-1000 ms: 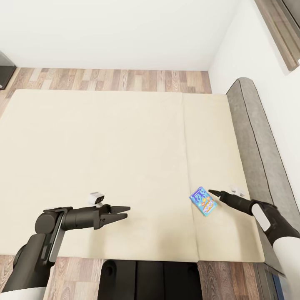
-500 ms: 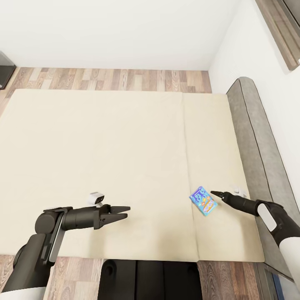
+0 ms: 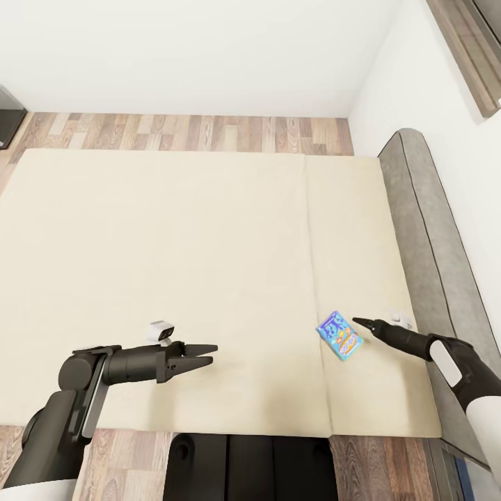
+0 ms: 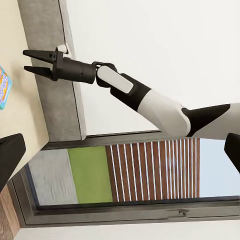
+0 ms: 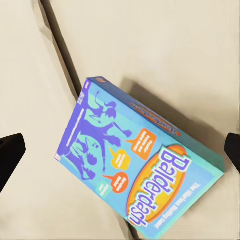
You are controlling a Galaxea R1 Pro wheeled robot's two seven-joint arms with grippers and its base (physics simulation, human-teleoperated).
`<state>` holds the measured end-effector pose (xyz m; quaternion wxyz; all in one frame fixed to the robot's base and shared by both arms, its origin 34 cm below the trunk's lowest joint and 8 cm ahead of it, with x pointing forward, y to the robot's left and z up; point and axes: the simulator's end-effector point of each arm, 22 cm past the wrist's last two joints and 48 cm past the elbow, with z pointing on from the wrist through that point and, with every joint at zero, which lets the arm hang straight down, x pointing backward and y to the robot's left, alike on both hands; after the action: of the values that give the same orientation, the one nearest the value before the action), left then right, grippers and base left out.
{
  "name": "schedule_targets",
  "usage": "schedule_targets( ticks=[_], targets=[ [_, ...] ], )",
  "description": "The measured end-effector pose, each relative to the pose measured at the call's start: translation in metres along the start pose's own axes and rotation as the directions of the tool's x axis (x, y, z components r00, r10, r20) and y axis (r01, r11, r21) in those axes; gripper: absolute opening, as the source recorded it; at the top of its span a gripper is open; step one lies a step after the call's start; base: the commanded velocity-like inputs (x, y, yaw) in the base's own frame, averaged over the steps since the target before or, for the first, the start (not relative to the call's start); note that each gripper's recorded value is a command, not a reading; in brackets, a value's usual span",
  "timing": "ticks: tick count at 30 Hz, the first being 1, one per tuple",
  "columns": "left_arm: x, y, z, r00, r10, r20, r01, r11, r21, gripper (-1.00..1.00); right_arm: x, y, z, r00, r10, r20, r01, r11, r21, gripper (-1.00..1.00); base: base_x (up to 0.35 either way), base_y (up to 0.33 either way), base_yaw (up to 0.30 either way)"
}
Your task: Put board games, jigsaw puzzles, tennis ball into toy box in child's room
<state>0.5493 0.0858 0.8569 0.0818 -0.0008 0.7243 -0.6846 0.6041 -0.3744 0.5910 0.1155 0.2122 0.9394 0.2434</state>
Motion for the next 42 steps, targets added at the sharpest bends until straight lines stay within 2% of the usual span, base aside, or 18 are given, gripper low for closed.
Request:
schedule_targets(
  ticks=[11, 42],
  targets=[
    [0.001, 0.001, 0.001, 1.000, -0.004, -0.001, 0.004, 1.000, 0.001, 1.00, 0.014, -0.009, 0.007, 1.000, 0.019, -0.005, -0.019, 1.000, 0.017, 1.00, 0.000, 0.000, 0.000],
    [0.006, 0.007, 0.003, 1.000, -0.021, -0.008, 0.021, 1.000, 0.003, 1.00, 0.023, -0.013, 0.012, 1.000, 0.026, -0.018, -0.025, 1.000, 0.014, 1.00, 0.000, 0.000, 0.000]
  ],
)
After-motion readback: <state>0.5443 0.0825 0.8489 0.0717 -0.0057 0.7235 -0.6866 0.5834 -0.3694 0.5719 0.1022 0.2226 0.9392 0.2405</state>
